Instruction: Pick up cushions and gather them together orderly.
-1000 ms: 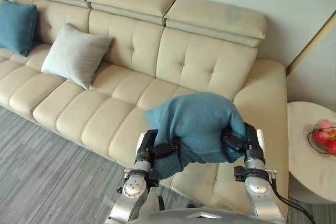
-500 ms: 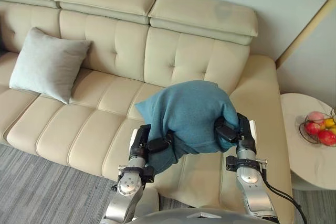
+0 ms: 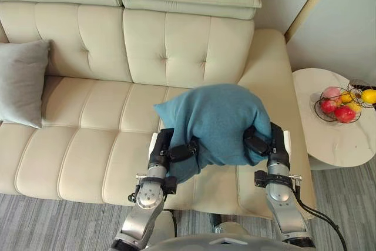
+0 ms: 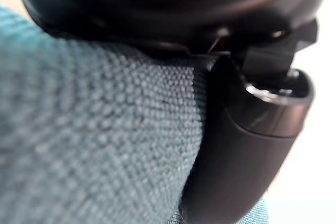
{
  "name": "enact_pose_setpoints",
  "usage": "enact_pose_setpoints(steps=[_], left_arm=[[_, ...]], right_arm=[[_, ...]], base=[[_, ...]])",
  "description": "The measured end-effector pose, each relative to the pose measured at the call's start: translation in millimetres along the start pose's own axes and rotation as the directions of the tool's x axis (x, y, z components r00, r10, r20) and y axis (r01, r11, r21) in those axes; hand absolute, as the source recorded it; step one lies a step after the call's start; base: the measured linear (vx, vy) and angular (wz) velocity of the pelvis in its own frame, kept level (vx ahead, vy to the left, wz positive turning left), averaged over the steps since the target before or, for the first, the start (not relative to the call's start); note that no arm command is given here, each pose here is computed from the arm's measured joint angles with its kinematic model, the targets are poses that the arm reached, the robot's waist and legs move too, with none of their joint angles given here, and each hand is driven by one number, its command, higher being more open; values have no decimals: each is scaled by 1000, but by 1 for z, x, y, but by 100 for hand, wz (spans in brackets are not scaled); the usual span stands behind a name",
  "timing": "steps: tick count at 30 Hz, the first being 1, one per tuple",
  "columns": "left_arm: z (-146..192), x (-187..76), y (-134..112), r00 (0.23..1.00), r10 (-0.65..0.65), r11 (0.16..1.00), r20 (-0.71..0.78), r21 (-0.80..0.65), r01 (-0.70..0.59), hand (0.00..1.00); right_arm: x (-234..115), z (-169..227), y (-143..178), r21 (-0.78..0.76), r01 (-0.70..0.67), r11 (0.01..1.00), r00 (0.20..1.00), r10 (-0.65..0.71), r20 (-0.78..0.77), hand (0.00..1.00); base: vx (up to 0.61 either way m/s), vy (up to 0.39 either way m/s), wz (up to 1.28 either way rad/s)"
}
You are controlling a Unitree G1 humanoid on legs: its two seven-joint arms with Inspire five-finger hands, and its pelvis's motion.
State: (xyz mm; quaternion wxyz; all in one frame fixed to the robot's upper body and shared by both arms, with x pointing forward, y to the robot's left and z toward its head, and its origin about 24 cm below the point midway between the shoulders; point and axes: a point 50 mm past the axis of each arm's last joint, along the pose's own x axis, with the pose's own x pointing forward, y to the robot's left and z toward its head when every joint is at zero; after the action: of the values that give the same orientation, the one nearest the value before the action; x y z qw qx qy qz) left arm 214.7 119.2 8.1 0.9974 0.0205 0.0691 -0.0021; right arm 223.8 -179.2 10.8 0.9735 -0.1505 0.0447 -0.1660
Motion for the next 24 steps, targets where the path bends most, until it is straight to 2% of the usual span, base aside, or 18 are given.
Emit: enact_pose_setpoints(steps=[6,9,12,13,19,21,24], left_arm=[[48,33,-5,980,66,998,190,4,-68,0],[92,53,-10,934,101,995,342,-15,-102,0],[146,73,-17,849,156,986,505,-33,-162,0],[148,74,-17,847,157,986,508,-33,-163,100],[217,110,-26,763,180,975,621,-7,-224,100],[236,122,-22,753,200,967,626,-5,-253,100],[242,132,-12,761,241,956,603,-10,-295,100]], right_arm=[[30,47,10,70,78,995,984,-88,157,0],[50,86,11,133,140,981,948,-171,267,0],[74,131,14,203,199,959,896,-262,359,0],[75,132,14,204,201,958,895,-264,360,100],[116,193,8,270,277,922,841,-368,396,100],[127,203,9,286,281,916,852,-375,365,100],[133,204,16,302,240,923,884,-336,324,100]], base=[[-65,-15,3],[-119,-2,1],[-128,-4,5],[-106,-12,5],[-64,-21,5],[26,-7,0],[104,-3,1]])
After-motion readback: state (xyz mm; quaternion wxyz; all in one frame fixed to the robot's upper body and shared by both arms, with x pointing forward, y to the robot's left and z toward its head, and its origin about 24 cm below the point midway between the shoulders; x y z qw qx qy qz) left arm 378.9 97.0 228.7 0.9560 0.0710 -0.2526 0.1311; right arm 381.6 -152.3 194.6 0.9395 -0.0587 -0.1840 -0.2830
